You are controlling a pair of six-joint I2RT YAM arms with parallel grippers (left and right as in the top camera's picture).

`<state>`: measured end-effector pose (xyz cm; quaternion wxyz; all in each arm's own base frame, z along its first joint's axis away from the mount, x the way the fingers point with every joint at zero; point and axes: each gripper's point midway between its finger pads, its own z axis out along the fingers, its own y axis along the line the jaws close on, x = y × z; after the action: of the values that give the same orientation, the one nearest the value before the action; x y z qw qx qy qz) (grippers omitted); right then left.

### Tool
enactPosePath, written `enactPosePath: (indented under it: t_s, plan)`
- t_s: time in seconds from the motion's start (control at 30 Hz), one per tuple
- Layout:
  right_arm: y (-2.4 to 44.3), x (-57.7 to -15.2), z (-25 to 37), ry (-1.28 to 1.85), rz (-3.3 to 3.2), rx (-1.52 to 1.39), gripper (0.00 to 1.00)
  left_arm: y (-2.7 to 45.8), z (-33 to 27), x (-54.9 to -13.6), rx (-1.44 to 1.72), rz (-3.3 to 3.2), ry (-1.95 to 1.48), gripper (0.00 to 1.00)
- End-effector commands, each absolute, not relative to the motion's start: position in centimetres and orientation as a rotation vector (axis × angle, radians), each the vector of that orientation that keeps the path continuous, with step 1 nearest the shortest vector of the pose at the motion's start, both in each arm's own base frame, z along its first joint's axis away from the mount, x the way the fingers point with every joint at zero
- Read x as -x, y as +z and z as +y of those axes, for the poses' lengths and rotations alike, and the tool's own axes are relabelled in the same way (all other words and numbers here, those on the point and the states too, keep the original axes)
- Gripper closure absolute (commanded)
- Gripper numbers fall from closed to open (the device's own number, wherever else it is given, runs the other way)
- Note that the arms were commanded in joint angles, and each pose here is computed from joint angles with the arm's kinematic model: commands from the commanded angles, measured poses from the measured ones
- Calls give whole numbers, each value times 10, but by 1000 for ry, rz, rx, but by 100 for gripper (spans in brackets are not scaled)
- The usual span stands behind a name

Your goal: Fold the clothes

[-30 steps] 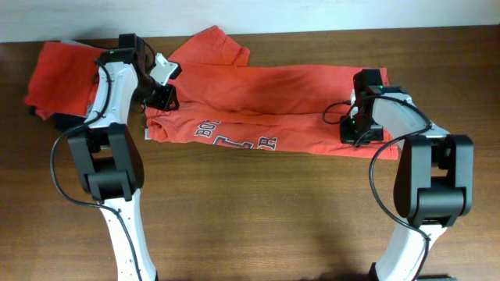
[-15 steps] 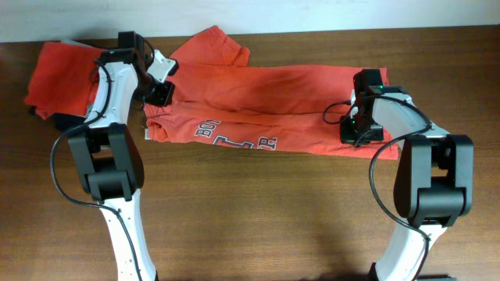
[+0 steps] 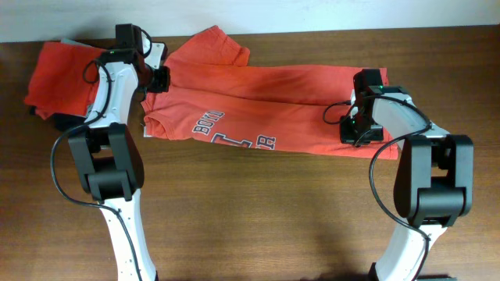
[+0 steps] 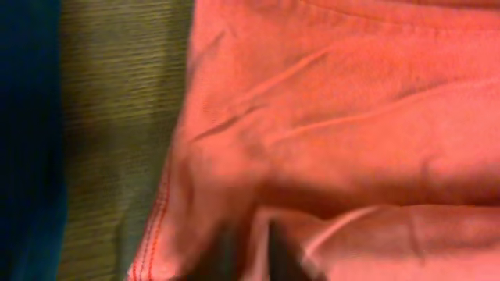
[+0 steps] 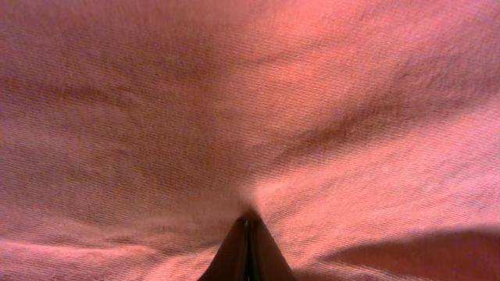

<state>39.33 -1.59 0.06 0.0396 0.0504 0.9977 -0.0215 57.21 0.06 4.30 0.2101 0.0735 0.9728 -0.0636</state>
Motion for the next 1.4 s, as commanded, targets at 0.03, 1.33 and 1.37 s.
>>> enactPosePath:
  t_s: [0.03,1.33,1.37]
  plan:
    - [-14,-387,-19,-99,3090,-167,96,36,7,-575,-156,2712,-164,32]
    - [2,-408,17,212,3006,95,96,1,-27,-493,-6,3030,-300,99]
    - [-1,-405,17,213,3014,95,96,-3,-25,-490,10,3046,-258,99]
